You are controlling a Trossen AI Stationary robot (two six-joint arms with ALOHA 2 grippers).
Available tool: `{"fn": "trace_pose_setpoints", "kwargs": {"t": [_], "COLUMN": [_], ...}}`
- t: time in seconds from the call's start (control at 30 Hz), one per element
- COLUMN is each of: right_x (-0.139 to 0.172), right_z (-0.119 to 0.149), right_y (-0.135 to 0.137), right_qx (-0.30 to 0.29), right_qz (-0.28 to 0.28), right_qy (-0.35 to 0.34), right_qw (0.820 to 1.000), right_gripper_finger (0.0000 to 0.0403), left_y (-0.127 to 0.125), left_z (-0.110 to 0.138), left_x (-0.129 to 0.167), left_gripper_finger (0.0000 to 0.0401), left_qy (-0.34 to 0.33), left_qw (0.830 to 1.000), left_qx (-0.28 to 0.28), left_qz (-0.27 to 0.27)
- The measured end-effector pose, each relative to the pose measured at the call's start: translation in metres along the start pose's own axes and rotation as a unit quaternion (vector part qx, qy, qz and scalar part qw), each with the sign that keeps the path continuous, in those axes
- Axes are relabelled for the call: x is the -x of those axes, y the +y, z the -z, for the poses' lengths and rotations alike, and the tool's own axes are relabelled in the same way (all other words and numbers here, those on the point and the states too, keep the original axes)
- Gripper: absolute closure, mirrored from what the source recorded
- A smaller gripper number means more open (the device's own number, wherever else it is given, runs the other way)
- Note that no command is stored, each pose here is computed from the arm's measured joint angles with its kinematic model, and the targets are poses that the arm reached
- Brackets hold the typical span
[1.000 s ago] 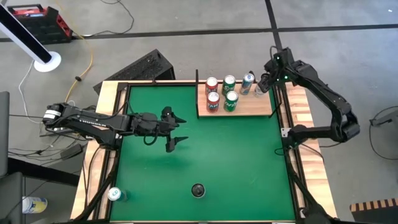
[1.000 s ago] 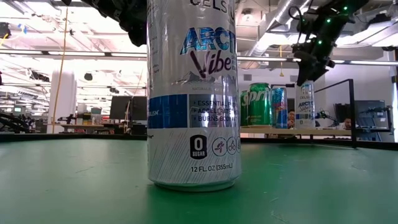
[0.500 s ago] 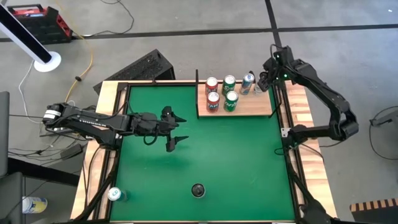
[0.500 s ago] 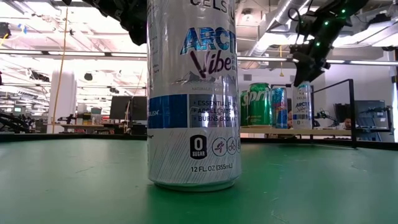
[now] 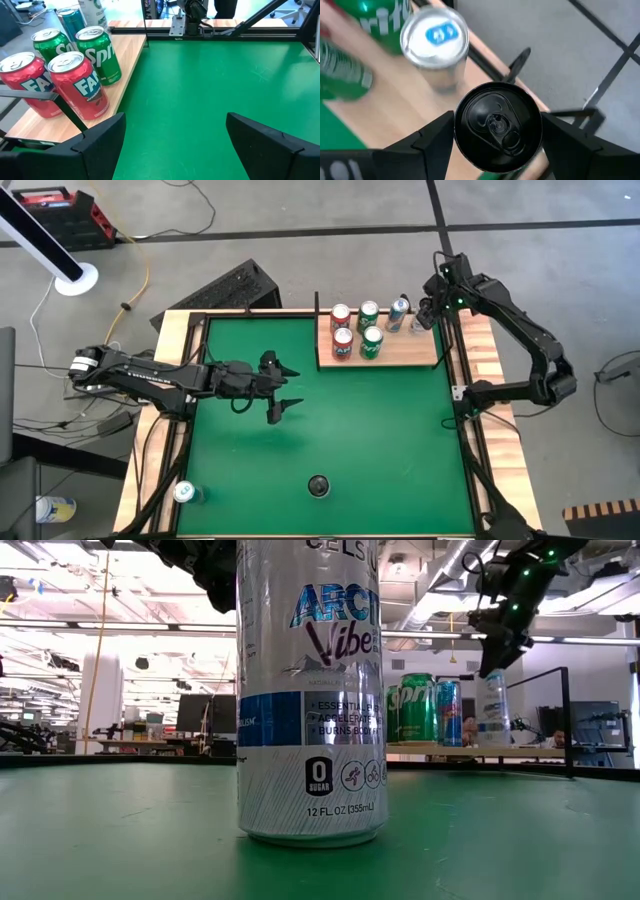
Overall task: Place canned beverage on shelf
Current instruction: Put the top white-blue soda can on the shelf
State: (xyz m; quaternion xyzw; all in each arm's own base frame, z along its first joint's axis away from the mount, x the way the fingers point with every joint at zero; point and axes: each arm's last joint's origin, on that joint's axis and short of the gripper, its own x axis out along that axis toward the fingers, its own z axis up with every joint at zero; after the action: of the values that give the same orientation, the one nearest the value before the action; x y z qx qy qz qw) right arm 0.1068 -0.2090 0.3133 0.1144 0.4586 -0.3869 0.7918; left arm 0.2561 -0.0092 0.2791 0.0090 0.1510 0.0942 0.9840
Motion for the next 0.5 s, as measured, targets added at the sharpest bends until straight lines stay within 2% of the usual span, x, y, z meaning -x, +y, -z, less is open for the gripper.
{"fn": "trace_pose_setpoints", "kwargs": {"t": [0.5], "right_x": [-0.004], "right_z": [-0.0068], "right_y": [-0.0018], "right_qx": [0.011], "right_qz": [0.01], "right_qy": [-0.001], "right_qw": [1.0], "right_gripper_finger": [0.0117], "left_y": [-0.0002], "left_z": [0.001], "left_x": [0.0], "left_gripper_finger": [0.0072], "left_qy": [0.005], "left_qw": [1.0], "left_qx": [0.007], "left_qz": [0.004]}}
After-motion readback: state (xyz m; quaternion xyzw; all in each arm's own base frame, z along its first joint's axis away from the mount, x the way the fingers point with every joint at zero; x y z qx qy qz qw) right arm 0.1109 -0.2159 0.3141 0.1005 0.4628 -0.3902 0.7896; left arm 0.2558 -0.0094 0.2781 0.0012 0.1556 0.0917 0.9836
